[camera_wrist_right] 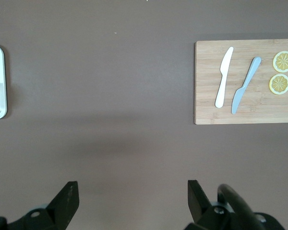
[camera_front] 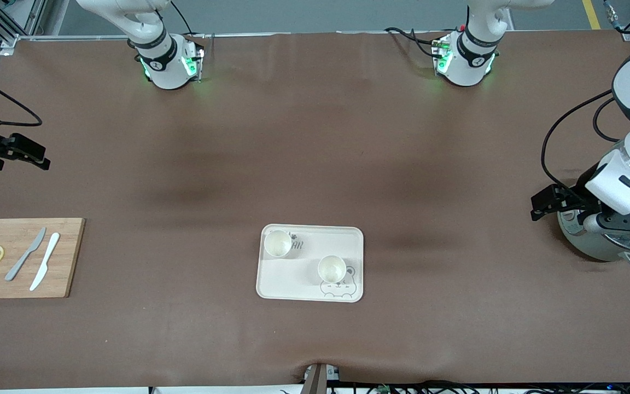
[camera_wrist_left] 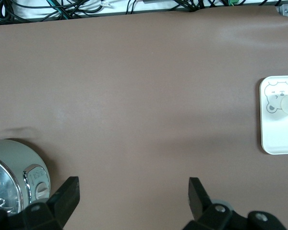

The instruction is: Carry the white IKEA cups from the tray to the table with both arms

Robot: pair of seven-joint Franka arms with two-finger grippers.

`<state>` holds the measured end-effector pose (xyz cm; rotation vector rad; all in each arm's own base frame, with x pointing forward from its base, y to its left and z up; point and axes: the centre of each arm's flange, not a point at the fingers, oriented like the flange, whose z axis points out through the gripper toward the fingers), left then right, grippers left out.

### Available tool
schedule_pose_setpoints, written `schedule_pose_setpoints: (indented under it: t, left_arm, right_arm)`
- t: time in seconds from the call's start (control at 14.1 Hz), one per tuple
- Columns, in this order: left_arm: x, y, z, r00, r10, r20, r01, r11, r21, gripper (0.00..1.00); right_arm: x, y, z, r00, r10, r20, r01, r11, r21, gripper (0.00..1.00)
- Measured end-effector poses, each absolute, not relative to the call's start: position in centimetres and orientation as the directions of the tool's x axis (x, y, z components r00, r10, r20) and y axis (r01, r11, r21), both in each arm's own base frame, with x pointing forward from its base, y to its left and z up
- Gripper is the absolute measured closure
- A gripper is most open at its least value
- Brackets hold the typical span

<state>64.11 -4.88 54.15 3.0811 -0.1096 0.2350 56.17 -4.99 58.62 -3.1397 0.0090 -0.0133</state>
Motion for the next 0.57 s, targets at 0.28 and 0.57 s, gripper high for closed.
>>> schedule_pose_setpoints:
  t: [0.28,0.57]
  left_arm:
    - [63.9,-5.8,53.7,0.992,0.013,0.128,0.007,-0.999,0.051,0.0]
    - [63.2,-9.4,52.6,0.995,-0.047,0.084,-0.045,-0.999,-0.017,0.0]
  right_arm:
    - [56.2,-5.0,59.0,1.0,-0.006,0.017,-0.006,-1.0,-0.001,0.0]
    - [56.3,-4.9,59.4,1.0,-0.006,0.028,-0.006,-1.0,-0.006,0.0]
